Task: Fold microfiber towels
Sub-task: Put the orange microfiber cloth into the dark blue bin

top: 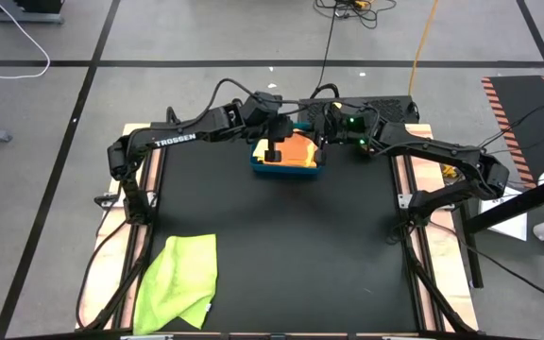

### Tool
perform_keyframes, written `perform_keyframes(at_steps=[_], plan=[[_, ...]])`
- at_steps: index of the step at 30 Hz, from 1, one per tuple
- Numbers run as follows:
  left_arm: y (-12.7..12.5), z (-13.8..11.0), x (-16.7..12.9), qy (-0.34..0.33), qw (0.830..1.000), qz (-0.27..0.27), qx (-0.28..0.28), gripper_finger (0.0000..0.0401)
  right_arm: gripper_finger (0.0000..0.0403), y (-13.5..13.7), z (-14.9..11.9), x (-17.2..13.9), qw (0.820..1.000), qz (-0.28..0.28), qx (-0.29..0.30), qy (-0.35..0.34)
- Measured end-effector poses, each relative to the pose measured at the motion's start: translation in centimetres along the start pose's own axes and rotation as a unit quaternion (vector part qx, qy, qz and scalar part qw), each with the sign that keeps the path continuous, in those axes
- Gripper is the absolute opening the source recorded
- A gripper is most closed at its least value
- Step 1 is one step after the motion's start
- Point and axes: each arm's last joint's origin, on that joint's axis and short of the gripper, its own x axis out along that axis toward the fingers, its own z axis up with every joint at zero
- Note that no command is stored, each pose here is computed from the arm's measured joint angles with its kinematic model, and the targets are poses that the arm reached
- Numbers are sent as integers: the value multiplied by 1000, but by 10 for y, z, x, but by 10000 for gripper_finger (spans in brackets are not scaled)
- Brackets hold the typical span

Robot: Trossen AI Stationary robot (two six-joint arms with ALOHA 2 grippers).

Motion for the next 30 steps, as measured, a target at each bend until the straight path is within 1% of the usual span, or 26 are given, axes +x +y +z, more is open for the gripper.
perform_keyframes(at_steps=[4,7,9,11,15,18,23,30], plan=[[1,0,-4,13,1000,12,12,3,67,1,-3,0,1000,4,-3,13],[2,2,-9,15,1000,23,16,3,120,2,-6,0,999,7,0,34],[3,2,-14,25,999,23,18,2,155,2,-10,0,999,-1,2,53],[5,7,-18,17,999,31,24,2,186,1,-13,-1,998,-6,6,69],[6,11,-28,16,999,34,31,1,233,-1,-24,0,996,-9,13,82],[5,12,-35,20,999,29,38,1,250,-4,-39,-1,996,15,36,86],[3,16,-43,15,998,27,49,1,253,-11,-65,5,994,52,79,51],[-1,19,-48,10,998,20,62,1,253,-23,-82,17,987,91,128,5]])
